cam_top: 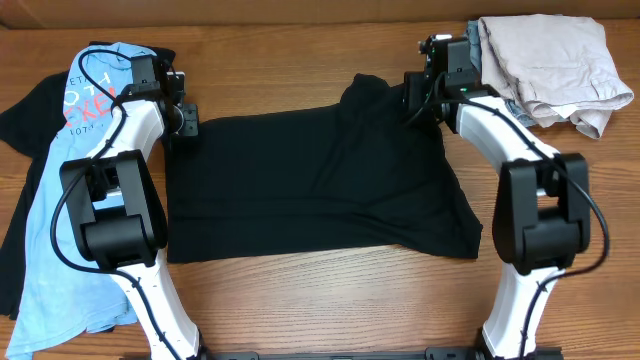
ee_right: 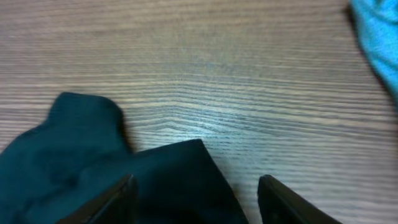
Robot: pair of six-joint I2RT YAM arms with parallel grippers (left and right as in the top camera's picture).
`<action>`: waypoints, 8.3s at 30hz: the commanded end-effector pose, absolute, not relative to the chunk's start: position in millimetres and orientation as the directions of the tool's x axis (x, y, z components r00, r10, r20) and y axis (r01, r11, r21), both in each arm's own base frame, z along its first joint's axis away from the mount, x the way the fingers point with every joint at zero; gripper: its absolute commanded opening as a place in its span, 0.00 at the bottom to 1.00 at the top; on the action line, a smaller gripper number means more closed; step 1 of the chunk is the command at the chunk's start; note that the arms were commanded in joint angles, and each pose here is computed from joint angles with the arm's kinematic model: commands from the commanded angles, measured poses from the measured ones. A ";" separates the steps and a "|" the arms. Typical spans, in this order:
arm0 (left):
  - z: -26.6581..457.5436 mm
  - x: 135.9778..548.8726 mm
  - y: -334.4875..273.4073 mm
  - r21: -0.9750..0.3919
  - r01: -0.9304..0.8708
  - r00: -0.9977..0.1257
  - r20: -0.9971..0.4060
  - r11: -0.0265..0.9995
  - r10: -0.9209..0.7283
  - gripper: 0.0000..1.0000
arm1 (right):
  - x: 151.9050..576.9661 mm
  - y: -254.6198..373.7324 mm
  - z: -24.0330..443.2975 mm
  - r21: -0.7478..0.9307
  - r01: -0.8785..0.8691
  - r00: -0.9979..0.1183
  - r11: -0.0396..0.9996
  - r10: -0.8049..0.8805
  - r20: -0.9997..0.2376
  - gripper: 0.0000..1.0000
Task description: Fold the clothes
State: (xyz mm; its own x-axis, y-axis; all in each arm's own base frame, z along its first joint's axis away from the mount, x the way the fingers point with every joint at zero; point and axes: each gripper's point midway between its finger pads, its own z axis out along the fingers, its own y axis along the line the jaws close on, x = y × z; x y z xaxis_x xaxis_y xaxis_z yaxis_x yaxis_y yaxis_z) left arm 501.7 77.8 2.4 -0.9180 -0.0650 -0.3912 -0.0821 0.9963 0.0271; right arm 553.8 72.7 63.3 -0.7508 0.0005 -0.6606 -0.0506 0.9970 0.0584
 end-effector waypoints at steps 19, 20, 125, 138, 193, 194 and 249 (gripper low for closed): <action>-35.2 475.5 77.1 0.025 -0.110 -0.956 -0.276 0.994 -0.099 0.04 | 573.1 93.7 43.4 0.328 -0.178 -0.733 0.928 0.097 -0.673 0.42; -35.2 475.5 77.1 0.024 -0.110 -0.956 -0.276 0.994 -0.099 0.04 | 572.3 95.2 42.3 0.327 -0.179 -0.736 0.928 0.094 -0.670 0.40; -5.3 501.2 65.3 -0.064 -0.041 -0.988 -0.146 0.997 -0.050 0.06 | 440.0 54.9 128.8 0.283 0.047 -0.963 0.958 0.119 -0.242 0.04; 61.5 521.6 71.5 -0.050 -0.062 -0.972 -0.224 0.997 -0.072 0.04 | 455.2 55.1 134.5 0.287 0.028 -0.945 0.958 0.119 -0.306 0.04; 44.8 417.9 59.1 -0.005 -0.064 -0.979 0.196 0.998 -0.062 0.04 | 448.0 33.3 86.6 0.262 0.034 -0.967 0.965 0.098 -0.236 0.47; 44.4 420.1 58.5 -0.010 -0.066 -0.980 0.188 0.998 -0.063 0.04 | 448.7 35.6 81.9 0.268 0.032 -0.969 0.963 0.096 -0.229 0.47; 154.0 516.0 66.0 -0.009 -0.061 -0.955 -0.291 0.998 -0.061 0.04 | 535.4 59.5 149.2 0.386 -0.084 -0.885 0.919 0.109 -0.453 0.04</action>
